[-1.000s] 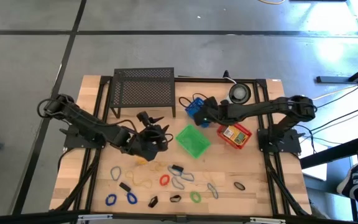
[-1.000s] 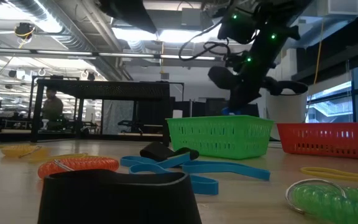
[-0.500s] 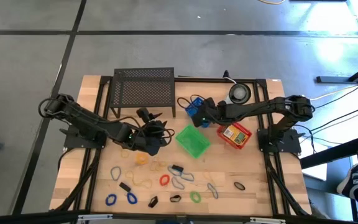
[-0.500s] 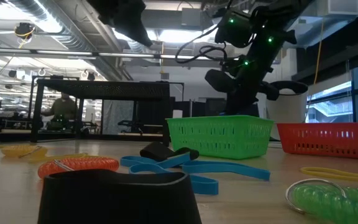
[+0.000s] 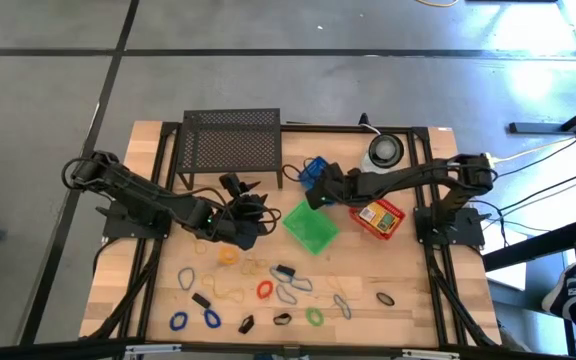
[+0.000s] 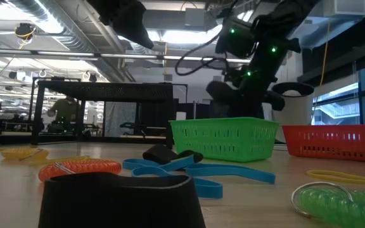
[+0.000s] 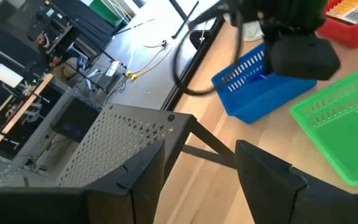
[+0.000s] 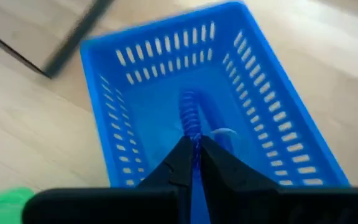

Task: Pick & Place Office Desk Supplies
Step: Put the blue spring keychain into the blue basket, then put the black rubber band into the green basket

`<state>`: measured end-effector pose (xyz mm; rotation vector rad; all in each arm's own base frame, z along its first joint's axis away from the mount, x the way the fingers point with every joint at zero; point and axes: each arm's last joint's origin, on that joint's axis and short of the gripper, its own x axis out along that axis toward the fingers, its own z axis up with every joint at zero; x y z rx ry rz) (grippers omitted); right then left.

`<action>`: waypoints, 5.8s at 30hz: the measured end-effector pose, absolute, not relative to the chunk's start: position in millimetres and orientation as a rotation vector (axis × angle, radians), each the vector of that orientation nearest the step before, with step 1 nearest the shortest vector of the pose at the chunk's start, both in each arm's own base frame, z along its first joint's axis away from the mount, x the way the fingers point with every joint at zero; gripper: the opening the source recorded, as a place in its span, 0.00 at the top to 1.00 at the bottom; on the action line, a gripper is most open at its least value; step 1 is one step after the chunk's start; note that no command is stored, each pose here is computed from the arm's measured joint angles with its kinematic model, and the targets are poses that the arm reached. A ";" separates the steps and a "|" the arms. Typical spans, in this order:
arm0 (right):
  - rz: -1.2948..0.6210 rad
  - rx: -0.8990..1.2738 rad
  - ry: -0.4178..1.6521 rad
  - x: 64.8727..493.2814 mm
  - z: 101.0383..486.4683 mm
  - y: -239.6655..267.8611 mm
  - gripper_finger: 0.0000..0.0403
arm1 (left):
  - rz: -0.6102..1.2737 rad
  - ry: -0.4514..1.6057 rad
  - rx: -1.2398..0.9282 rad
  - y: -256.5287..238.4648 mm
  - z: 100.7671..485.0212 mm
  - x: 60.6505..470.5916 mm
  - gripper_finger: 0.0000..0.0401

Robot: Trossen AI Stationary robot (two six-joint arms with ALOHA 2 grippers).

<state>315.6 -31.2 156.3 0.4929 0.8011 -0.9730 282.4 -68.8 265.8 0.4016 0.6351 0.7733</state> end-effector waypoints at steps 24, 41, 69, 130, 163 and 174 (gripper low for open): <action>-0.878 0.432 0.806 312.0 172.2 -14.5 0.69 | 0.785 0.619 0.364 -67.9 265.8 283.0 0.52; -0.340 0.513 0.859 269.6 212.2 124.7 0.77 | 0.728 0.638 0.331 -69.4 264.9 284.2 0.52; -0.290 0.796 1.533 194.6 170.9 218.1 0.80 | 0.549 0.597 0.212 -85.3 268.5 290.1 0.52; -0.685 0.765 1.481 185.6 134.3 221.5 0.89 | 0.514 0.603 0.186 -86.5 268.3 290.7 0.52; -0.335 0.297 0.508 241.1 219.6 190.9 0.99 | 0.502 0.609 0.204 -86.5 268.4 291.0 0.52; -0.296 0.261 0.491 275.6 227.9 160.0 0.92 | 0.411 0.591 0.228 -89.8 271.9 295.3 0.52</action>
